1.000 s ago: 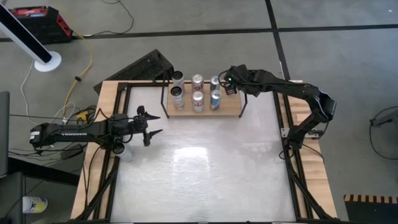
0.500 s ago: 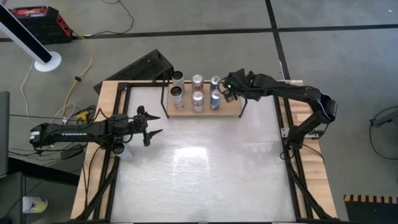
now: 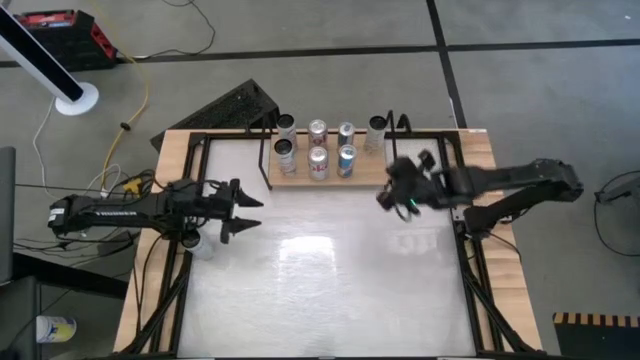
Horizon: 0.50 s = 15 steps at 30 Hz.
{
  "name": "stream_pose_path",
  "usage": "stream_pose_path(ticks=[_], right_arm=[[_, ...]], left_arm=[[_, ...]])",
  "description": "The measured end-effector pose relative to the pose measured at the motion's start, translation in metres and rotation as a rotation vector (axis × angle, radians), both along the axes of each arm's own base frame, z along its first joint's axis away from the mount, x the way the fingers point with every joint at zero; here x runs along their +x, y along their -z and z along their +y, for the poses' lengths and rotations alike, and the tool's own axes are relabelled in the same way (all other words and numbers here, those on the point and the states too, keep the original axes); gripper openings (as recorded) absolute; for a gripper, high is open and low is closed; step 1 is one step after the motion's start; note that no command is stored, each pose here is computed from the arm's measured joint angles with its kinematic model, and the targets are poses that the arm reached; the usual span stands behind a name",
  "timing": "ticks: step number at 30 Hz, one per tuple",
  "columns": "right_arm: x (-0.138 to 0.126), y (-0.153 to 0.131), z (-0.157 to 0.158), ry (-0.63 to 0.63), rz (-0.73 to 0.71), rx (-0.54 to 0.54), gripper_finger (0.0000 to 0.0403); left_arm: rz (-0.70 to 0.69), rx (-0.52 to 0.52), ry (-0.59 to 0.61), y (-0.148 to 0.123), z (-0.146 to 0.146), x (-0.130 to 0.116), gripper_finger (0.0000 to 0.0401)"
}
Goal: Place canned beverage on shelf
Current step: Put the white-yellow soda can on the shelf aligned with the other white-yellow soda can
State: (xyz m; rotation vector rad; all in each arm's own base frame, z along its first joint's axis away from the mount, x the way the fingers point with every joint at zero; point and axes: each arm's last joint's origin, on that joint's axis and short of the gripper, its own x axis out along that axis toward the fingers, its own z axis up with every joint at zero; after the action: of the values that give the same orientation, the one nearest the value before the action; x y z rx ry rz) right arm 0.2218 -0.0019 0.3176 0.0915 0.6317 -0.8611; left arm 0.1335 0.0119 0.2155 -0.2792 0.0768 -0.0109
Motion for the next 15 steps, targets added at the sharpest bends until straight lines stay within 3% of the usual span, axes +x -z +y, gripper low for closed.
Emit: stream_pose_path(ticks=[7,11,15], right_arm=[[-0.015,0.049,0.052,-0.317,-0.260,-0.067,0.0021],[-0.016,0.065,0.066,-0.396,-0.345,-0.166,0.0021],[-0.010,0.078,0.066,-0.417,-0.360,-0.262,0.0021]], left_arm=[[0.005,-0.132,0.174,-0.074,-0.028,-0.010,0.0275],[0.158,-0.239,0.160,-0.101,-0.042,-0.024,0.0275],[0.311,-0.265,0.124,-0.117,-0.059,-0.028,0.0275]])
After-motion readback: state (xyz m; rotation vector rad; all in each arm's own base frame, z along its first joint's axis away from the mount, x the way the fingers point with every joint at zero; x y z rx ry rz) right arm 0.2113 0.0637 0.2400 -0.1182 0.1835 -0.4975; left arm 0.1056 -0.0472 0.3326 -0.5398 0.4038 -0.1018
